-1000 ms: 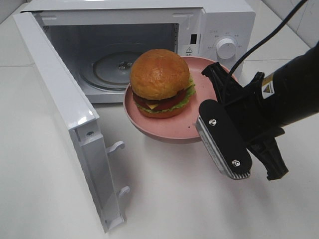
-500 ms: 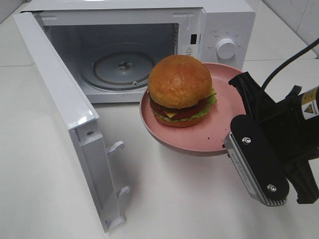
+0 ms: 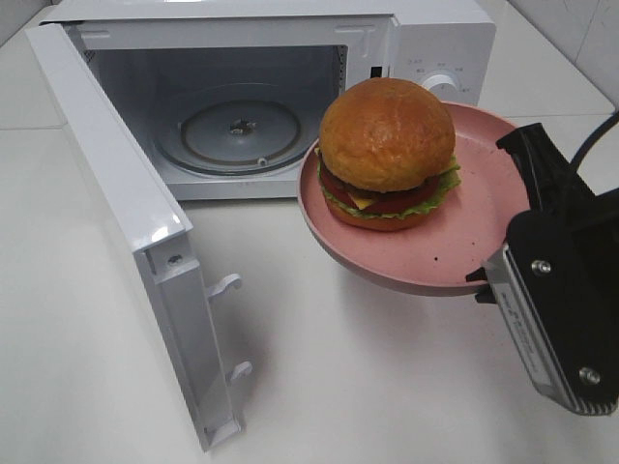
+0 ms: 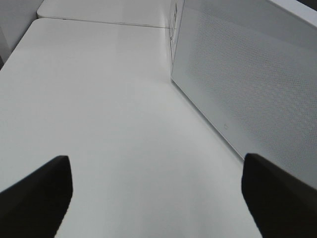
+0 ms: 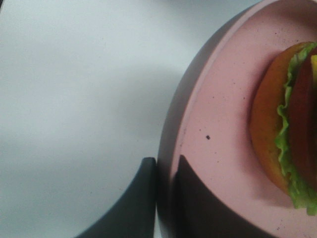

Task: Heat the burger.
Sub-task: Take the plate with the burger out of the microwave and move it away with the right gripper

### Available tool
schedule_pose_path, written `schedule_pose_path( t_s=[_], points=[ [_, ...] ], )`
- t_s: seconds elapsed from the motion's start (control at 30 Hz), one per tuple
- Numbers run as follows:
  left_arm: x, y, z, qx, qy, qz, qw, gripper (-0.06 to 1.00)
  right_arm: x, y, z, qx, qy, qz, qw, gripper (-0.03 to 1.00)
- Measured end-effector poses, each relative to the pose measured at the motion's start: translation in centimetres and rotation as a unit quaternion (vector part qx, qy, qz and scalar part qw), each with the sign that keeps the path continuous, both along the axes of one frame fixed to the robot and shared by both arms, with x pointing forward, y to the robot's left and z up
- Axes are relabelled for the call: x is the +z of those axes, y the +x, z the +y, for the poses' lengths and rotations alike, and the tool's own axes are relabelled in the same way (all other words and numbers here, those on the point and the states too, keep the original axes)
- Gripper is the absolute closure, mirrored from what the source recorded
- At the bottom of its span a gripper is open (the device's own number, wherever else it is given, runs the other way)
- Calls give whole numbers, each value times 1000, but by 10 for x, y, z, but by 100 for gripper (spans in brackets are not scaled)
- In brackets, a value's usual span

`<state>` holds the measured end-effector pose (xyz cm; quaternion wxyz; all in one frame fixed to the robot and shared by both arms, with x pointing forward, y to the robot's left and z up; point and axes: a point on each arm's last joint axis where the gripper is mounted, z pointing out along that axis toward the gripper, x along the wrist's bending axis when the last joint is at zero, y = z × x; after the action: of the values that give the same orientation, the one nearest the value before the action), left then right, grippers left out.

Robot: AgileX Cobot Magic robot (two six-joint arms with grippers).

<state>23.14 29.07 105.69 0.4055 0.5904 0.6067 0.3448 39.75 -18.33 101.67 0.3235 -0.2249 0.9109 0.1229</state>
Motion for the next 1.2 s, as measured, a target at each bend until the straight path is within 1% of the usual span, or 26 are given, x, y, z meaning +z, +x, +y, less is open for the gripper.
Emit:
schedule_pose_path(
  t_s=[0.17,0.37,0.4,0.53,0.57,0.77,0.83,0.87,0.93,1.03,1.07,1.1,1.13,1.2],
  points=[
    [0,0,0,0,0,0,1000,10,-3,-9,-7,-10,-1,6,1000,91],
    [0,0,0,0,0,0,1000,10,-2,-18,-19,-41,1,7,999,91],
    [0,0,0,0,0,0,1000,10,0,-20,-21,-54,8,3,998,91],
    [0,0,0,0,0,0,1000,10,3,-22,-25,-72,13,-1,997,91],
    [0,0,0,0,0,0,1000,10,5,-23,-27,-86,17,1,996,91],
    [0,0,0,0,0,0,1000,10,7,-26,-32,-122,34,12,992,91],
    [0,0,0,0,0,0,1000,10,6,-29,-34,-153,43,30,987,91],
    [0,0,0,0,0,0,1000,10,6,-29,-34,-153,43,30,987,91],
    [0,0,0,0,0,0,1000,10,5,-30,-37,-177,42,45,982,91],
    [0,0,0,0,0,0,1000,10,4,-30,-38,-188,42,51,980,91],
    [0,0,0,0,0,0,1000,10,3,-31,-40,-212,46,60,974,91],
    [0,0,0,0,0,0,1000,10,3,-31,-41,-224,47,63,971,91],
    [0,0,0,0,0,0,1000,10,3,-31,-41,-224,47,63,971,91],
    [0,0,0,0,0,0,1000,10,3,-30,-44,-253,50,64,964,91]
  ],
)
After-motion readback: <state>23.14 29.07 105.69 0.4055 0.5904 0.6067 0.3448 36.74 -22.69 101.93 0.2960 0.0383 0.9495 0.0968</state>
